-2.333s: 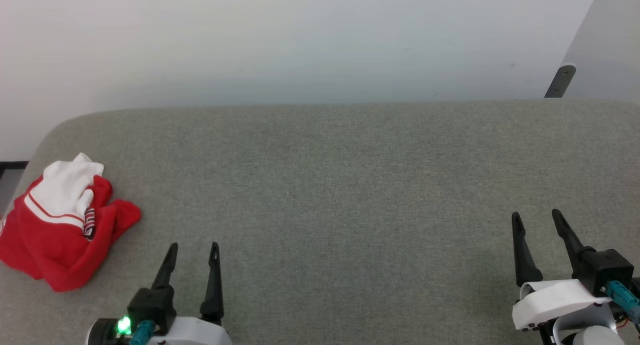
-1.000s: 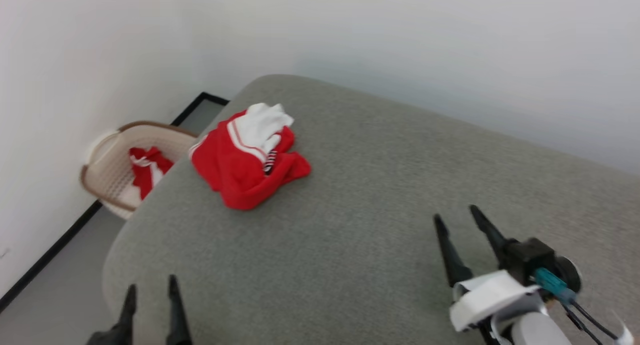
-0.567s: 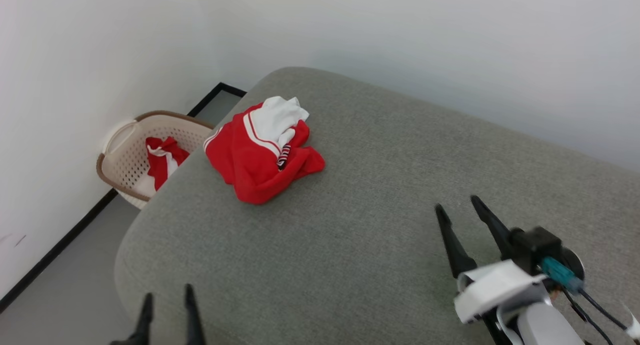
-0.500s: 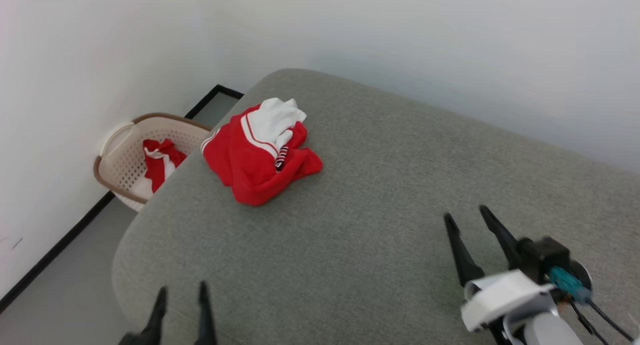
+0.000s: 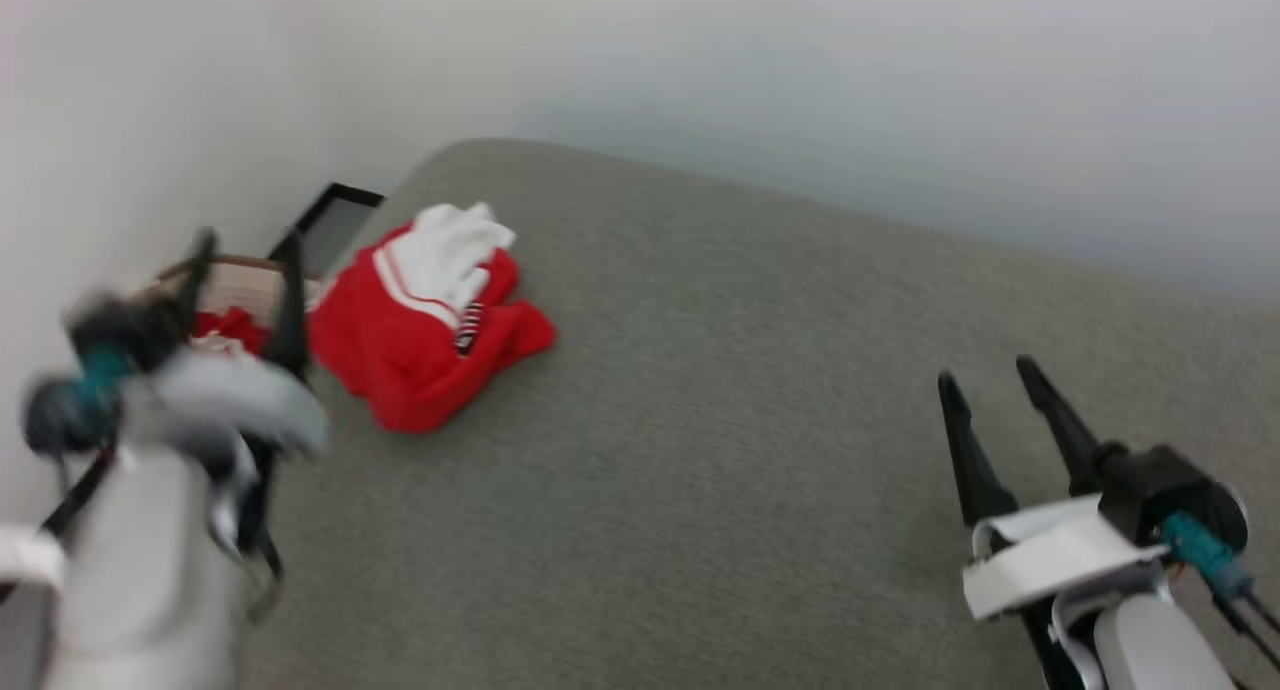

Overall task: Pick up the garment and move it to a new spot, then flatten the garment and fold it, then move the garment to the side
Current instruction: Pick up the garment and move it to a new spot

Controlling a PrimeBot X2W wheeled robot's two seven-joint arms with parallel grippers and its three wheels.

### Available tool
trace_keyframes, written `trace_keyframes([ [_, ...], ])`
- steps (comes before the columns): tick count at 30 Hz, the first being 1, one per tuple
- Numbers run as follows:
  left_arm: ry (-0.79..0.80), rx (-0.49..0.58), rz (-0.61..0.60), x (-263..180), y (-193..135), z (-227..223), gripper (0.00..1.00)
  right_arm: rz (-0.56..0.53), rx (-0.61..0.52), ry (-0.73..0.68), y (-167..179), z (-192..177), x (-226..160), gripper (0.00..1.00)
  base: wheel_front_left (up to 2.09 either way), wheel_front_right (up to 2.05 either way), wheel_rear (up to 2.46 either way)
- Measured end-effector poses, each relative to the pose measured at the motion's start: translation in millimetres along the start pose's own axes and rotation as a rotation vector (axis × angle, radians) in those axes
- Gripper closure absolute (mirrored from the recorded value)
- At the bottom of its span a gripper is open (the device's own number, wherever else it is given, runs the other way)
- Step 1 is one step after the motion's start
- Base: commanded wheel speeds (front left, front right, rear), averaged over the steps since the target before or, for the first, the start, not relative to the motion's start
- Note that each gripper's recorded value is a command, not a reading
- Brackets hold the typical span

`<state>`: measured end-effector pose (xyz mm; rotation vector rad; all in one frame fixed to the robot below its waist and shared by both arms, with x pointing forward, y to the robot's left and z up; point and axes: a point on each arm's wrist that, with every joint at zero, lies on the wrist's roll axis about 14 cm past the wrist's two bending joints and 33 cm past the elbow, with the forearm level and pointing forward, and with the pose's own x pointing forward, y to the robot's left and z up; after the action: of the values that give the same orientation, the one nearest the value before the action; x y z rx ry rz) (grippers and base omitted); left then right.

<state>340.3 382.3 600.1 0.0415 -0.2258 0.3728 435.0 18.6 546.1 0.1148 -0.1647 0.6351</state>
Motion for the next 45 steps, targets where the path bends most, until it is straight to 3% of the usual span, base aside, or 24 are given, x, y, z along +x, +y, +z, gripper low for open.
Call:
trace_keyframes([
  [8,0.333,-0.021,0.073,83,28,-34,0.00,-0.093,0.011,-0.019,-42,-2,-1,0.00,0.00,0.00,0.00],
  [14,0.711,-0.050,0.052,107,-5,-113,0.00,-0.218,0.018,0.029,-86,-24,-27,0.00,0.00,0.00,0.00],
  [22,1.246,-0.039,0.063,62,-39,-223,0.00,-0.291,0.004,0.126,-111,-61,-52,0.00,0.00,0.00,0.00],
  [27,1.298,-0.015,0.050,67,-49,-244,0.02,-0.304,0.008,0.155,-115,-73,-59,0.00,0.00,0.00,0.00],
  [28,1.304,-0.012,0.046,67,-52,-247,0.24,-0.306,0.007,0.159,-115,-74,-60,0.00,0.00,0.00,0.00],
  [30,1.317,-0.011,0.034,66,-56,-251,0.46,-0.309,0.006,0.164,-116,-75,-62,0.00,0.00,0.00,0.00],
  [31,1.316,-0.022,0.028,66,-58,-251,0.65,-0.308,0.005,0.162,-115,-74,-63,0.00,0.00,0.00,0.00],
  [32,1.306,-0.039,0.027,66,-60,-251,1.00,-0.306,0.004,0.158,-114,-72,-63,0.00,0.00,0.00,0.00],
  [39,1.155,-0.030,0.026,74,-48,-228,1.00,-0.300,0.006,0.127,-103,-54,-67,0.00,0.00,0.00,0.00],
  [45,0.876,0.057,0.019,110,-27,-166,1.00,-0.297,0.008,0.087,-92,-34,-72,0.00,0.00,0.00,0.00],
])
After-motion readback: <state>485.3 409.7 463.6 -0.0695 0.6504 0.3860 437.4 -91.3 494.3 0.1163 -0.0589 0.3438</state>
